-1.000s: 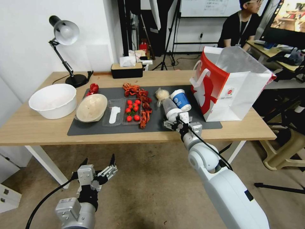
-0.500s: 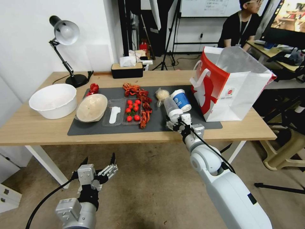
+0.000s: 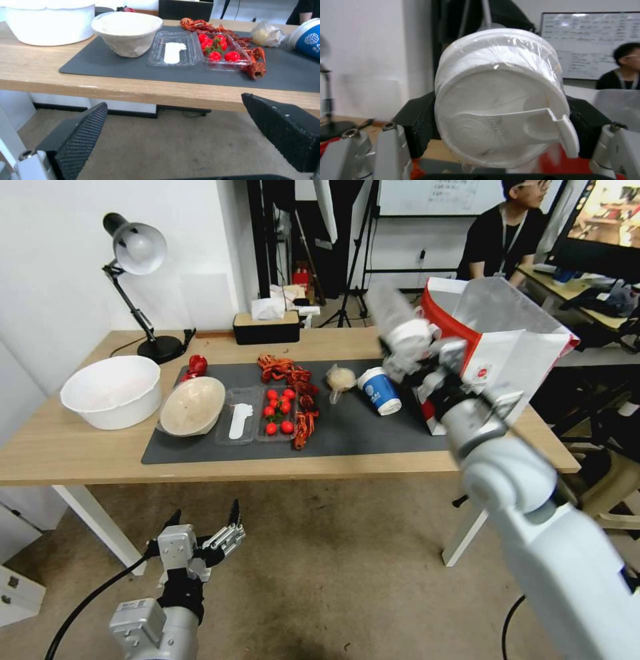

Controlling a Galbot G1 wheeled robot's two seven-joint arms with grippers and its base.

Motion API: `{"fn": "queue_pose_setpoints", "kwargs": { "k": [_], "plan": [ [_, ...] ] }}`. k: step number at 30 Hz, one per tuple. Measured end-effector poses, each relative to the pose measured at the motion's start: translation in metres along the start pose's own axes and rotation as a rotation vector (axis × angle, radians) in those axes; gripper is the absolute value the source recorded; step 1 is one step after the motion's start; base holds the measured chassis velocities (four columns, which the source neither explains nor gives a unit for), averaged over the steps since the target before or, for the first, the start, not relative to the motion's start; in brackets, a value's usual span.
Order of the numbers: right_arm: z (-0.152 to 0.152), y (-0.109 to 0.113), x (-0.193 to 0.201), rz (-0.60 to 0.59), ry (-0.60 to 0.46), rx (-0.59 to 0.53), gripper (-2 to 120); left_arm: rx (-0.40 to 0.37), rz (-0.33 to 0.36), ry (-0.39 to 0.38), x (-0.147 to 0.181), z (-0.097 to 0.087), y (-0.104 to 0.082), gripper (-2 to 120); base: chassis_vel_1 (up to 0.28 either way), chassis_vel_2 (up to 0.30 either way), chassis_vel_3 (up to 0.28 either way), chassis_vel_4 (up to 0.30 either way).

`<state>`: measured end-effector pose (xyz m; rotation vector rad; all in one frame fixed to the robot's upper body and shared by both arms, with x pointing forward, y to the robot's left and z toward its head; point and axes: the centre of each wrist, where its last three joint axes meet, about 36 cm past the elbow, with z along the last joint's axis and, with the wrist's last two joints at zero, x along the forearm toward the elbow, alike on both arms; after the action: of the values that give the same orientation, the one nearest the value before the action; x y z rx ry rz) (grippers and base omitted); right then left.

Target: Pick up the trash from the table and place it into the takeout bag.

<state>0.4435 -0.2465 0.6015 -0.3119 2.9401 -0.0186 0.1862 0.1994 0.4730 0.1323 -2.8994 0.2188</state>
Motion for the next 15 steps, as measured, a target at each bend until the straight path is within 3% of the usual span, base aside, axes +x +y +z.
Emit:
{"fn": "queue_pose_setpoints", "kwargs": {
  "k": [2, 9, 15],
  "plan": [
    [-0.002, -0.004, -0.003, 0.013, -0.001, 0.002, 75, 0.0, 0.0, 0.0, 0.0, 0.0, 0.0, 100, 0.0, 0.0, 0.0, 0.0],
    [-0.019, -0.064, -0.042, 0.17, 0.016, 0.03, 75, 0.0, -0.001, 0.001, 0.001, -0.002, 0.001, 100, 0.0, 0.0, 0.0, 0.0],
    [-0.014, -0.083, -0.052, 0.222, 0.034, 0.03, 75, -0.002, 0.001, 0.005, 0.001, -0.003, 0.001, 100, 0.0, 0.0, 0.0, 0.0]
  ]
}}
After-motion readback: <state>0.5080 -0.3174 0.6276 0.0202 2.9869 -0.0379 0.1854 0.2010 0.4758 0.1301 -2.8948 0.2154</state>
